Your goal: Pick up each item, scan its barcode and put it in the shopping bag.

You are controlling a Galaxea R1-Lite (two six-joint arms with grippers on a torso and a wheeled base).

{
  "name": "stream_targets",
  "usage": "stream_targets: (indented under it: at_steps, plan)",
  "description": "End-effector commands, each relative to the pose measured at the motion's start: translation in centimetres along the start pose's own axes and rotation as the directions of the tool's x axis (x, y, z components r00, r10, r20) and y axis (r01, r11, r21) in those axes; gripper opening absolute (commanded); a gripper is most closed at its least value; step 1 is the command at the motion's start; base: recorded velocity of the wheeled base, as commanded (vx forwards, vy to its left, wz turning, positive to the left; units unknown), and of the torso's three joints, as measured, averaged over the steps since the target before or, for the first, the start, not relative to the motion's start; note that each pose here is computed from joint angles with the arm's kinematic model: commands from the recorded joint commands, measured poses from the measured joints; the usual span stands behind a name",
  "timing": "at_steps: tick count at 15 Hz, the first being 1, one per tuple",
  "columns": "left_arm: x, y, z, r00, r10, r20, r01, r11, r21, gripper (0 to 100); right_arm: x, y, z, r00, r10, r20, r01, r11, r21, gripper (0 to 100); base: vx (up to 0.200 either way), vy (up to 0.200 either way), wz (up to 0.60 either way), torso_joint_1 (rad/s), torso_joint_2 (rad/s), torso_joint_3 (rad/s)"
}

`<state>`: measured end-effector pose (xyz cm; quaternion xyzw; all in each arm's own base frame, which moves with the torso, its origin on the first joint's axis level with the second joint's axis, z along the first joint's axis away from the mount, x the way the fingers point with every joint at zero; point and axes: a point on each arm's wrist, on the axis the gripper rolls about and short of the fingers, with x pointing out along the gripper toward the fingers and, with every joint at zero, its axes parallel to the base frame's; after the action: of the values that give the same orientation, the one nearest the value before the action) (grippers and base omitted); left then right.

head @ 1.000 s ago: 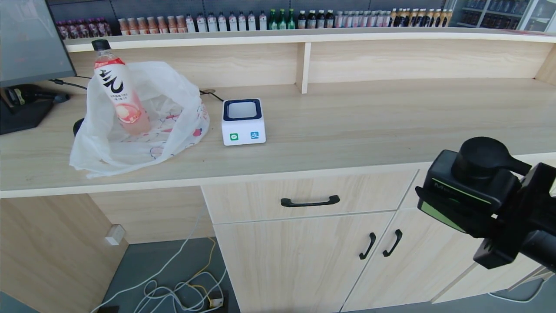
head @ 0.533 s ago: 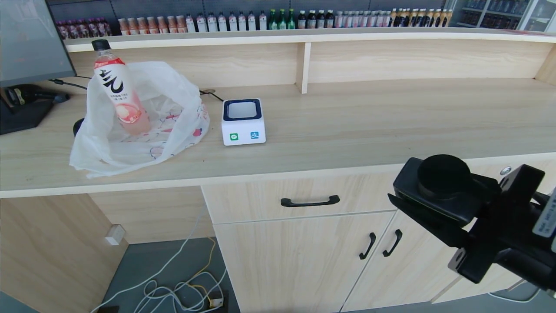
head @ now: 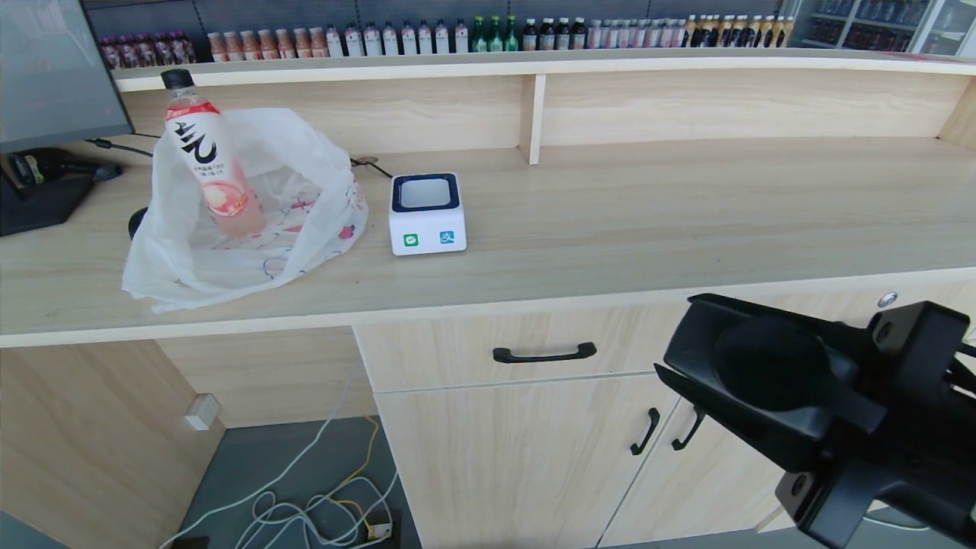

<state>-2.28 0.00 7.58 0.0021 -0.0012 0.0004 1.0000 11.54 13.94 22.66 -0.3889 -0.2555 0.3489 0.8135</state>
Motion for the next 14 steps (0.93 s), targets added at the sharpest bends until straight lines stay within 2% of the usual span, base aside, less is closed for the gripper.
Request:
stream_targets:
  at_steps: [1, 3, 4, 6, 10, 11, 12, 14]
  plan:
    - [0.0, 0.0, 0.0, 1.0, -0.001, 0.001, 0.001, 1.0, 0.0, 100, 0.8, 0.6, 0.3, 0.999, 0.032, 0.016, -0.032, 0.999, -0.023, 0, 0.0, 0.0, 0.0, 0.0, 0.0, 0.0]
    - [0.0, 0.0, 0.0, 1.0, -0.001, 0.001, 0.001, 1.0, 0.0, 100, 2.9, 1.8, 1.9, 0.992, 0.093, 0.083, -0.089, 0.995, -0.054, 0, 0.0, 0.0, 0.0, 0.0, 0.0, 0.0]
    - [0.0, 0.0, 0.0, 1.0, 0.001, 0.001, -0.001, 1.0, 0.0, 100, 3.3, 2.1, 1.9, 0.99, 0.107, 0.088, -0.101, 0.993, -0.068, 0, 0.0, 0.0, 0.0, 0.0, 0.0, 0.0]
    - [0.0, 0.0, 0.0, 1.0, -0.001, 0.001, 0.001, 1.0, 0.0, 100, 4.0, 1.7, 2.5, 0.982, 0.103, 0.156, -0.081, 0.986, -0.146, 0, 0.0, 0.0, 0.0, 0.0, 0.0, 0.0]
    - [0.0, 0.0, 0.0, 1.0, 0.001, 0.001, -0.001, 1.0, 0.0, 100, 3.7, 3.4, 3.3, 0.949, 0.195, 0.249, -0.139, 0.964, -0.226, 0, 0.0, 0.0, 0.0, 0.0, 0.0, 0.0]
    - [0.0, 0.0, 0.0, 1.0, 0.001, 0.001, -0.001, 1.0, 0.0, 100, 3.5, 3.6, 3.3, 0.946, 0.2, 0.256, -0.138, 0.961, -0.241, 0, 0.0, 0.0, 0.0, 0.0, 0.0, 0.0]
    - [0.0, 0.0, 0.0, 1.0, 0.001, 0.001, -0.001, 1.0, 0.0, 100, 3.5, 3.4, 3.6, 0.945, 0.176, 0.276, -0.086, 0.947, -0.31, 0, 0.0, 0.0, 0.0, 0.0, 0.0, 0.0]
    - [0.0, 0.0, 0.0, 1.0, 0.001, 0.001, -0.001, 1.0, 0.0, 100, 3.5, 3.3, 3.8, 0.943, 0.16, 0.291, -0.052, 0.937, -0.347, 0, 0.0, 0.0, 0.0, 0.0, 0.0, 0.0]
